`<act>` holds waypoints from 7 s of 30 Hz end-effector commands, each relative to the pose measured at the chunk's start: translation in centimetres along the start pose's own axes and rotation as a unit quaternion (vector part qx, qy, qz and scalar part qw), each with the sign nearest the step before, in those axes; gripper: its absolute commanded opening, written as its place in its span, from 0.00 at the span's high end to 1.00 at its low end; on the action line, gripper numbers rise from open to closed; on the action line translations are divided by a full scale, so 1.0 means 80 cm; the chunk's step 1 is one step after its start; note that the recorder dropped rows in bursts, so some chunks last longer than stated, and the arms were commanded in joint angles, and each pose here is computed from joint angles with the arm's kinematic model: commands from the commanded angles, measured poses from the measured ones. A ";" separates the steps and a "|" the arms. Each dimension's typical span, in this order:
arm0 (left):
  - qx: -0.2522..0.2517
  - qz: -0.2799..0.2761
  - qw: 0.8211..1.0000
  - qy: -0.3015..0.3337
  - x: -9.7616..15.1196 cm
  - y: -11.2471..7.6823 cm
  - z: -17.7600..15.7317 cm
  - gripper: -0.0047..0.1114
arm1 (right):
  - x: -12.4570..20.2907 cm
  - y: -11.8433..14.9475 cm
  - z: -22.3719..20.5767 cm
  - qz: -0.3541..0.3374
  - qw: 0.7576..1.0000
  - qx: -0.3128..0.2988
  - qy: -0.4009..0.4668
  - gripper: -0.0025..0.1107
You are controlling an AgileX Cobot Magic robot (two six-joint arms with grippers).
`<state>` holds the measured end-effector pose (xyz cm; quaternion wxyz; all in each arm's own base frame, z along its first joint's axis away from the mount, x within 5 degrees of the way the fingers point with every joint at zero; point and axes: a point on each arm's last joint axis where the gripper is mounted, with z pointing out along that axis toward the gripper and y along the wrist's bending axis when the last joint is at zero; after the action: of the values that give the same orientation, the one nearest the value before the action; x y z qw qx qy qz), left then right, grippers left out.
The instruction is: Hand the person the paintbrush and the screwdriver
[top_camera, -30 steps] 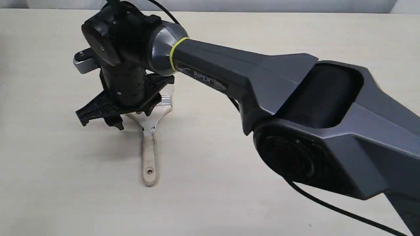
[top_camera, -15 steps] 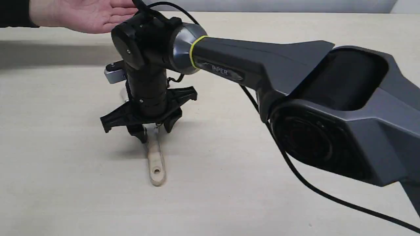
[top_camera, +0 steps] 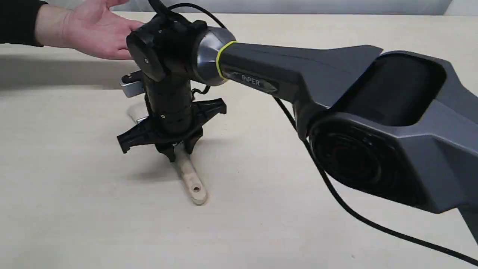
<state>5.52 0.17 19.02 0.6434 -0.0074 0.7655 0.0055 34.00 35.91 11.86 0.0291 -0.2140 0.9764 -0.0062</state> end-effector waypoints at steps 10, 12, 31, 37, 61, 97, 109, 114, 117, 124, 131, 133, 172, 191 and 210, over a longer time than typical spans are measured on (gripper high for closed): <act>0.004 -0.003 1.000 -0.005 0.000 -0.001 0.000 0.96 | -0.005 0.015 -0.085 -0.067 0.992 -0.006 -0.103 0.94; 0.004 -0.003 1.000 -0.005 0.000 -0.001 0.000 0.96 | -0.002 0.024 -0.124 -0.083 0.987 -0.017 -0.136 0.94; 0.004 -0.002 1.000 -0.006 -0.001 -0.001 0.000 0.96 | -0.050 0.024 -0.184 -0.127 0.940 -0.056 -0.313 0.79; 0.004 -0.002 1.000 -0.006 -0.001 -0.001 0.000 0.96 | -0.048 0.021 -0.171 -0.138 0.948 -0.052 -0.283 0.53; 0.004 -0.003 1.000 -0.005 0.000 -0.001 0.000 0.96 | 0.159 -0.113 -0.536 -0.098 0.855 0.013 -0.508 0.94; 0.004 -0.002 1.000 -0.005 -0.001 -0.001 0.000 0.96 | 0.295 -0.199 -0.280 0.080 0.864 0.114 -0.484 0.94; 0.004 -0.003 1.000 -0.004 0.000 -0.001 0.000 0.96 | 0.384 -0.277 -0.224 0.183 0.777 0.045 -0.600 0.94; 0.004 -0.003 1.000 -0.005 0.000 -0.001 0.000 0.96 | 0.431 -0.278 -0.213 0.165 0.745 0.060 -0.644 0.94; 0.004 -0.003 1.000 -0.005 0.000 -0.001 0.000 0.96 | 0.452 -0.268 -0.203 0.119 0.730 0.083 -0.668 0.94; 0.004 -0.003 1.000 -0.005 0.000 -0.001 0.000 0.96 | 0.486 -0.259 -0.160 0.138 0.701 0.112 -0.691 0.94; 0.004 -0.003 1.000 -0.005 0.000 -0.001 0.000 0.96 | 0.491 -0.258 -0.135 0.145 0.704 0.116 -0.685 0.94; 0.004 -0.003 1.000 -0.005 0.000 -0.001 0.000 0.96 | 0.491 -0.257 -0.135 0.143 0.705 0.117 -0.685 0.94; 0.004 -0.003 1.000 -0.005 0.000 -0.001 0.000 0.96 | 0.495 -0.266 -0.140 0.143 0.688 0.161 -0.693 0.94; 0.004 -0.003 1.000 -0.005 0.000 -0.001 0.000 0.96 | 0.495 -0.267 -0.138 0.140 0.696 0.173 -0.683 0.94; 0.004 -0.002 1.000 -0.006 -0.001 -0.001 0.000 0.96 | 0.496 -0.268 -0.136 0.145 0.701 0.171 -0.677 0.94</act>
<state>5.52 0.17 19.02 0.6434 -0.0074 0.7655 0.0055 6.37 -0.09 21.29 0.7227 -0.0093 0.6908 -0.0207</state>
